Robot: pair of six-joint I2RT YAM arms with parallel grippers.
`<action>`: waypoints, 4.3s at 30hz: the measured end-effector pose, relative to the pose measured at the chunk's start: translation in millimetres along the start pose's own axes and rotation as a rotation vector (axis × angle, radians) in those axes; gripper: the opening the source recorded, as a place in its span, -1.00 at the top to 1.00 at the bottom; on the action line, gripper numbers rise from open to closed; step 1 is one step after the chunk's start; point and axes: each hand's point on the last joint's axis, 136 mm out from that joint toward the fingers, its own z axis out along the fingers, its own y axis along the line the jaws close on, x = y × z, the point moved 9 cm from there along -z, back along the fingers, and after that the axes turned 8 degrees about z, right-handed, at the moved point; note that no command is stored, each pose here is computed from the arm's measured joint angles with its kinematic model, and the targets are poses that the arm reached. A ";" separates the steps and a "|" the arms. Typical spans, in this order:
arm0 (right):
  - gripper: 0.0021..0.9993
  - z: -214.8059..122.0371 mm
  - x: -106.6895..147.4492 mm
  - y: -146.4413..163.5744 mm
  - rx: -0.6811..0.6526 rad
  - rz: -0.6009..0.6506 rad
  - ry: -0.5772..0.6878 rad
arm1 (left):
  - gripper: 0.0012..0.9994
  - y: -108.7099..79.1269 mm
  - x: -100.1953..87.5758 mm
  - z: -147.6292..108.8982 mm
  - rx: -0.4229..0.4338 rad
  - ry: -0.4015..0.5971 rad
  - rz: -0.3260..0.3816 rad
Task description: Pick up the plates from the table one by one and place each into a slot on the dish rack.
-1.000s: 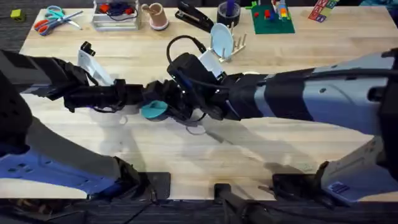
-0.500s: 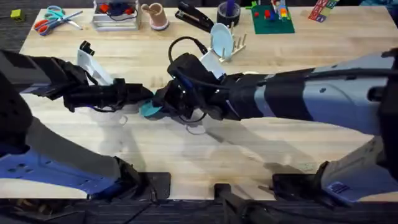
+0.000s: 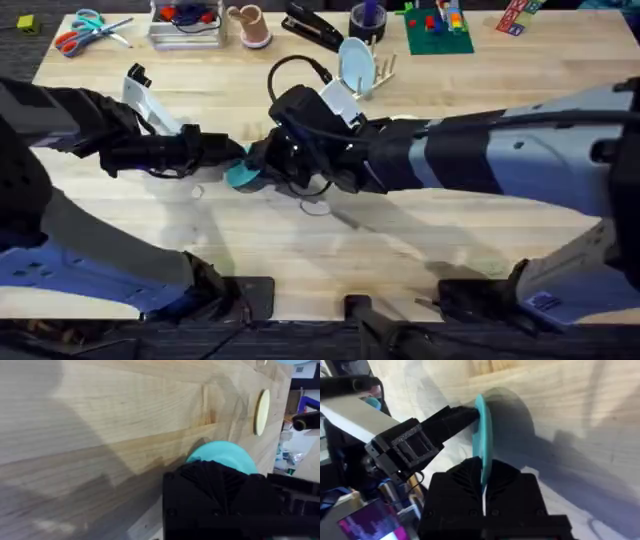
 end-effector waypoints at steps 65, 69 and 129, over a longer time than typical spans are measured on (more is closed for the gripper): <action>0.94 -296.3 -59.0 64.2 0.579 -1.321 -0.226 | -0.99 -260.1 25.1 -65.8 -0.642 0.088 0.696; 0.95 -300.4 -63.6 71.1 0.594 -1.331 -0.250 | -0.99 -260.2 24.6 -65.8 -0.641 0.085 0.697; 0.95 -242.9 -213.7 90.7 0.628 -1.168 -0.173 | -0.99 -260.2 24.6 -65.8 -0.641 0.085 0.696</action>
